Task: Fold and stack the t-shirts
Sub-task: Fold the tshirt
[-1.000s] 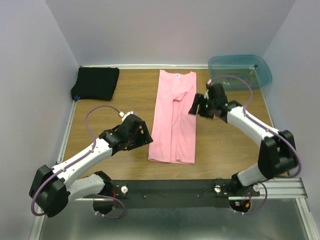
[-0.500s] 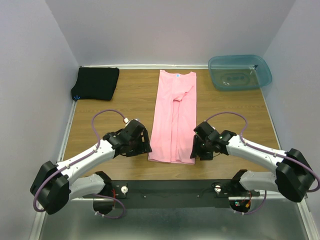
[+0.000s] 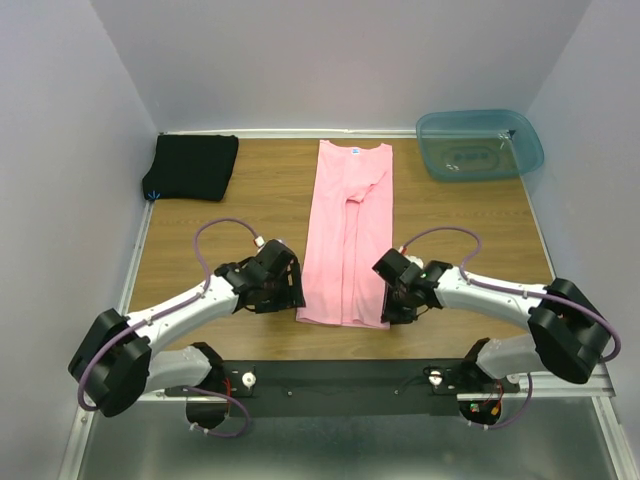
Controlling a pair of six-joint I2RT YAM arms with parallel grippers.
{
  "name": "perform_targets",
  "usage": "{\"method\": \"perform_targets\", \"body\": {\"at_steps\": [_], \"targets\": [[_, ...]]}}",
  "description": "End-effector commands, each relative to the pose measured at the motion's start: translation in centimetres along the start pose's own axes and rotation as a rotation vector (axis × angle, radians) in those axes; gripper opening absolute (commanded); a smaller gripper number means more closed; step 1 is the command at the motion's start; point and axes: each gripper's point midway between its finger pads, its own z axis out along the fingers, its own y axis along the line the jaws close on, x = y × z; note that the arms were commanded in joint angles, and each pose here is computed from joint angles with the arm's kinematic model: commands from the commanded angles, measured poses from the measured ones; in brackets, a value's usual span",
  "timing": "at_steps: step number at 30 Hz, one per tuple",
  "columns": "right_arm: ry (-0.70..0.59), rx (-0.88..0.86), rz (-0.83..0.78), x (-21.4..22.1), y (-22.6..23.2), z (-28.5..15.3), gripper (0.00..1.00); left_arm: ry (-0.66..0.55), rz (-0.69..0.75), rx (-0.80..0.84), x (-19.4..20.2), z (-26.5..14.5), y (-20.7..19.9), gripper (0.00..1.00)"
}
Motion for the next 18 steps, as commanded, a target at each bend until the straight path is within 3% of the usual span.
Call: {"method": "perform_targets", "body": {"at_steps": [1, 4, 5, 7, 18], "targets": [[-0.025, 0.045, 0.001, 0.2, -0.3, 0.9, 0.35, 0.008, 0.035, 0.014, 0.0, 0.1, -0.5, 0.79], [-0.005, 0.062, -0.004, 1.0, -0.8, 1.3, 0.21, 0.002, 0.041, -0.024, 0.0, 0.6, 0.3, 0.79], [-0.002, 0.066, -0.008, 1.1, -0.9, 1.3, 0.11, 0.007, 0.046, -0.027, 0.1, 0.7, 0.4, 0.78], [0.001, 0.071, -0.013, 1.2, -0.9, 1.4, 0.01, 0.013, 0.050, -0.034, 0.3, 1.1, 0.6, 0.77], [0.006, 0.078, -0.021, 1.1, -0.6, 1.6, 0.01, 0.025, 0.082, -0.037, 0.4, 1.4, 0.5, 0.72]]}}
